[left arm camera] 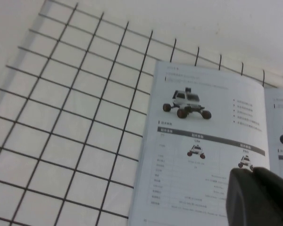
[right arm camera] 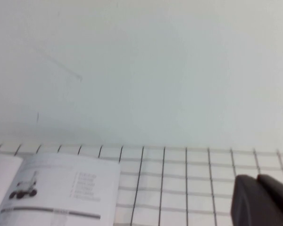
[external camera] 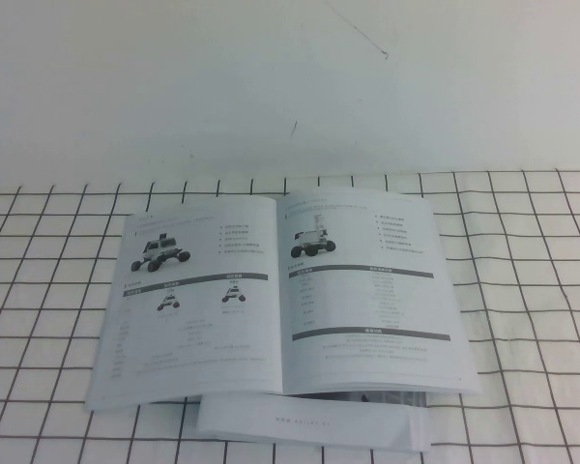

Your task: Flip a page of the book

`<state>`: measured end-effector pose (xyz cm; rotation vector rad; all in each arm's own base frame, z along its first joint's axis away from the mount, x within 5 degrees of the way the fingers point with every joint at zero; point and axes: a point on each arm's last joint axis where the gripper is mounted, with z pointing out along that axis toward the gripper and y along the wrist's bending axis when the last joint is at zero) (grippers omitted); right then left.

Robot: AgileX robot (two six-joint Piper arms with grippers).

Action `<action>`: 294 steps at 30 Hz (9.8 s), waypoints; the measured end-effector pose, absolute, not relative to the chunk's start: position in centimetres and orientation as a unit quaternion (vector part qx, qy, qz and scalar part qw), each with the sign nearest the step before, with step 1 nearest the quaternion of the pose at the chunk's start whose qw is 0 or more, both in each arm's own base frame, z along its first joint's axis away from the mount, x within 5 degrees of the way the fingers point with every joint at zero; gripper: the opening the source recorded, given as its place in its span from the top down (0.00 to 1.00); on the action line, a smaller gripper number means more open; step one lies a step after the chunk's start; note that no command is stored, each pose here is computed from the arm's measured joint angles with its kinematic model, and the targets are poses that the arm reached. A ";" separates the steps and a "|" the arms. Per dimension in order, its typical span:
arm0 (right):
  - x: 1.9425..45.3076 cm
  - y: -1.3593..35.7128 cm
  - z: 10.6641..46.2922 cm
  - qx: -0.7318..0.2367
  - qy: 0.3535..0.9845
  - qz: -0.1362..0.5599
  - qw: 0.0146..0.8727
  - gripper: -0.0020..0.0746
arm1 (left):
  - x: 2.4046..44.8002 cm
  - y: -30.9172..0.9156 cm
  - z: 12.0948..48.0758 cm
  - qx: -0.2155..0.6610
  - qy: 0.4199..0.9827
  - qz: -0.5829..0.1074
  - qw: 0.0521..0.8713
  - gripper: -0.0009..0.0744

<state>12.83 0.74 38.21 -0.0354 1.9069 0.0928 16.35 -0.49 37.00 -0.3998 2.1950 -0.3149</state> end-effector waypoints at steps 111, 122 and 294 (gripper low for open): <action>33.3 8.5 14.1 -0.167 0.886 0.321 0.289 0.42 | 31.6 -8.5 14.0 0.015 0.974 -0.202 0.097 0.99; 33.3 8.8 12.0 -0.168 0.899 0.304 0.268 0.42 | 31.5 -8.5 14.0 0.017 0.975 -0.202 0.097 0.99; 37.3 11.1 14.2 -0.215 0.908 0.245 0.263 0.35 | 31.6 -8.4 14.0 0.026 0.975 -0.198 0.101 0.99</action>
